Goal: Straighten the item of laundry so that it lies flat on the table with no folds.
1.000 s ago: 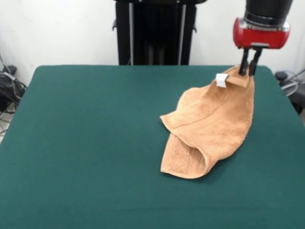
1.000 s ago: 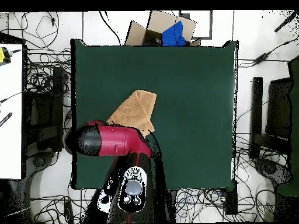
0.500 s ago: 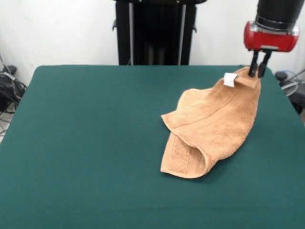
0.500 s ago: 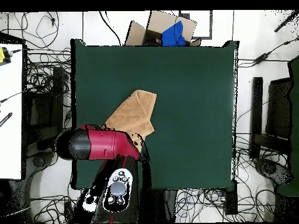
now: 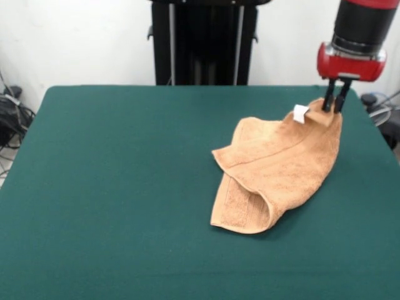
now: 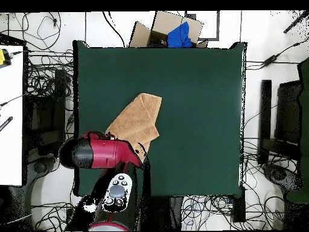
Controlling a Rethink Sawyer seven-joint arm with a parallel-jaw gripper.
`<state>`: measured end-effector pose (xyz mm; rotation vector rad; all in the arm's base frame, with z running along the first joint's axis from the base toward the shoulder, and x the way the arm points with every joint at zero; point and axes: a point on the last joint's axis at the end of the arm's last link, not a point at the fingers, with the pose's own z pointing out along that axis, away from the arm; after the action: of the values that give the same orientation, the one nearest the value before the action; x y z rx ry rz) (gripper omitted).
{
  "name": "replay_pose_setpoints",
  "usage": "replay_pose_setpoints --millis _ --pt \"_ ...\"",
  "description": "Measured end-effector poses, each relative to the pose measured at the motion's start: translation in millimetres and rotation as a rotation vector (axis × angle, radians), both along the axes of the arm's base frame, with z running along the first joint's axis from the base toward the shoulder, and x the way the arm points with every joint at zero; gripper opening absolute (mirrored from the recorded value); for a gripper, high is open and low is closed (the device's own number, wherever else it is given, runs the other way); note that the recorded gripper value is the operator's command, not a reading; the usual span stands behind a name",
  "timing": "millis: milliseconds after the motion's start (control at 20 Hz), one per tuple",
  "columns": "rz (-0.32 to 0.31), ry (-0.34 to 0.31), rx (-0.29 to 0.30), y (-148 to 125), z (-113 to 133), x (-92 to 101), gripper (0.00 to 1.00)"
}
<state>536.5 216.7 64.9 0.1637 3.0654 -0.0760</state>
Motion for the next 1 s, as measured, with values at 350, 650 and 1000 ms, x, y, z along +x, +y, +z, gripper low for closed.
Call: replay_pose_setpoints --millis 350,650,1000 --pt "0.0 -0.027 -0.009 4 -22 -3.8 0.0" --pt "-0.02 -0.051 -0.016 1 -43 -4.3 0.0" --pt "-0.04 -0.077 -0.02 0 -57 -3.7 1.0"
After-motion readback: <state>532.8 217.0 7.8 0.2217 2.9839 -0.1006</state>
